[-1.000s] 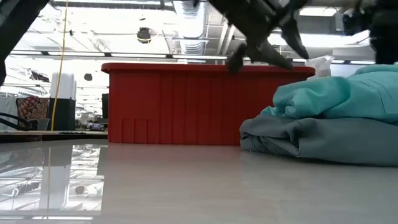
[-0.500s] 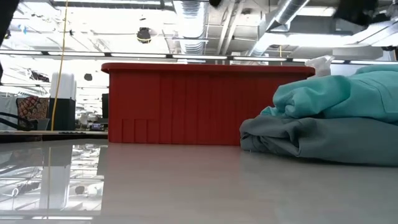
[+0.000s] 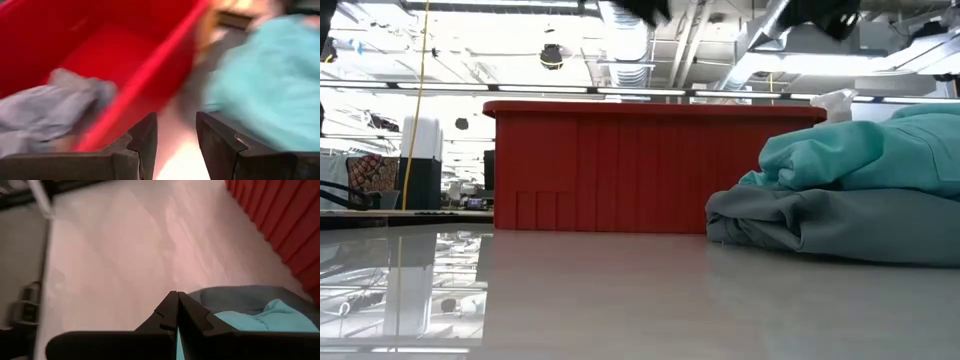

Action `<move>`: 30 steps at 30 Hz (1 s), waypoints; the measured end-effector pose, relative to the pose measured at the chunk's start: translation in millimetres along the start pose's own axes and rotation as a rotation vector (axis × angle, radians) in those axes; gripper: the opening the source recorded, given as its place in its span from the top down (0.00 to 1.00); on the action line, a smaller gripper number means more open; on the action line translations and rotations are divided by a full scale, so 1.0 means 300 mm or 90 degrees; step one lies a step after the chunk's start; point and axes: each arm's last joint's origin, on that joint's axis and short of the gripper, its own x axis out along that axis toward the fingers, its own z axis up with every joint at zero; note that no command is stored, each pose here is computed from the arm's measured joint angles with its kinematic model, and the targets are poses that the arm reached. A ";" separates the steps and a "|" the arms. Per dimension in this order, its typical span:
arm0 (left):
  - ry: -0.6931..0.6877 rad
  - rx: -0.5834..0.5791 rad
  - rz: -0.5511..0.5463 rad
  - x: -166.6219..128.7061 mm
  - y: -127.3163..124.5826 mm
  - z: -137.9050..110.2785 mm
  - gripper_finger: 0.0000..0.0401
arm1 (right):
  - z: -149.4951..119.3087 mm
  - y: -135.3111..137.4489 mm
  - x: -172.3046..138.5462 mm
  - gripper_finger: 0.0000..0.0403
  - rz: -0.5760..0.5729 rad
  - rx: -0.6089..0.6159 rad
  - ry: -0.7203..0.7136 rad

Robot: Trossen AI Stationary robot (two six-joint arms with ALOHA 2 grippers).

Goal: Fold Laundry from Bin
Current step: Remove the blue shirt from the red laundry bin

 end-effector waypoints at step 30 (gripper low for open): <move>0.148 0.096 -0.220 0.502 1.177 -0.094 0.51 | 0.279 -0.529 0.166 0.93 -0.044 0.335 -0.173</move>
